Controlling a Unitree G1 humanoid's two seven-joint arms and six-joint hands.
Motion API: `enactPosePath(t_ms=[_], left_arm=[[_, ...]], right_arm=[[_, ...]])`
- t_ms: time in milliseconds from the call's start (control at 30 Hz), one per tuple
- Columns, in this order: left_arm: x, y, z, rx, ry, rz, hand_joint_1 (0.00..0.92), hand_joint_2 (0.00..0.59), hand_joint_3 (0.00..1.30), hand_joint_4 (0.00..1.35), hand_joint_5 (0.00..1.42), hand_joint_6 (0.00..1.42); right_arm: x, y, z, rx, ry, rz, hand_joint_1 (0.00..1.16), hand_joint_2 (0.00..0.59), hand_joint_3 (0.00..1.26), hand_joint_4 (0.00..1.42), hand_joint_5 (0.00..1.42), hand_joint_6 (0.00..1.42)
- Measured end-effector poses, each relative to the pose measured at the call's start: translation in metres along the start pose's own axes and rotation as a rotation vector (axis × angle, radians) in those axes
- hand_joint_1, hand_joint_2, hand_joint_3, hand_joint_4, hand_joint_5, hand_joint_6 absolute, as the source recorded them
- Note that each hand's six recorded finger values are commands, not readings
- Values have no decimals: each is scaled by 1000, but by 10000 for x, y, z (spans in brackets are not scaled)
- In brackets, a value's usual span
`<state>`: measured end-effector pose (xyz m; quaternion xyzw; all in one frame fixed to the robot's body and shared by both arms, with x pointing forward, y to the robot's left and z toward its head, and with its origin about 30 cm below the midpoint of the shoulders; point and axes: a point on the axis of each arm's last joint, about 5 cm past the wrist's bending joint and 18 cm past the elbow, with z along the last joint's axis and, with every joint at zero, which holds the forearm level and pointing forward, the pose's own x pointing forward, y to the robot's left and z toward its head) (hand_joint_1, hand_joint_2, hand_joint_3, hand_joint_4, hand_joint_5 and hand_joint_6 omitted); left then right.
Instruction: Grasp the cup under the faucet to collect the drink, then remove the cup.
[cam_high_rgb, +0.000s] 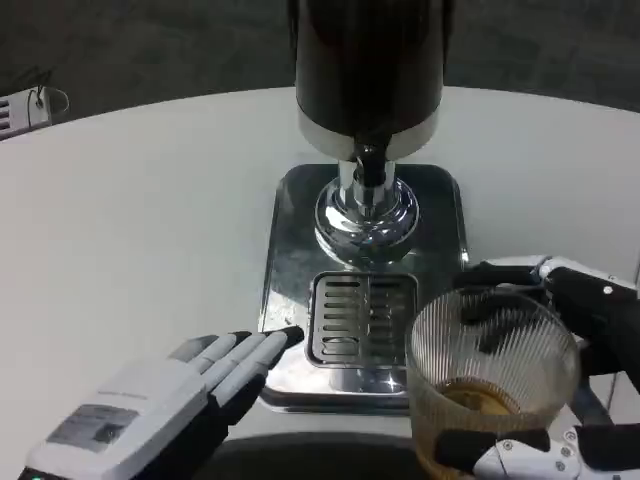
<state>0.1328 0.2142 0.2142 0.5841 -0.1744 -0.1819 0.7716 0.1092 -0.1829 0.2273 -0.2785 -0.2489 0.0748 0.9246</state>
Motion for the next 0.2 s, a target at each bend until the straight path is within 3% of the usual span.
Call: enactPosePath(t_ms=[200], left_arm=[[7, 6, 1, 2, -3, 4, 0, 68, 0, 0, 0, 0]], right_arm=[[8, -2, 3, -1, -6, -2, 925, 239, 1065, 1279, 1424, 1424]])
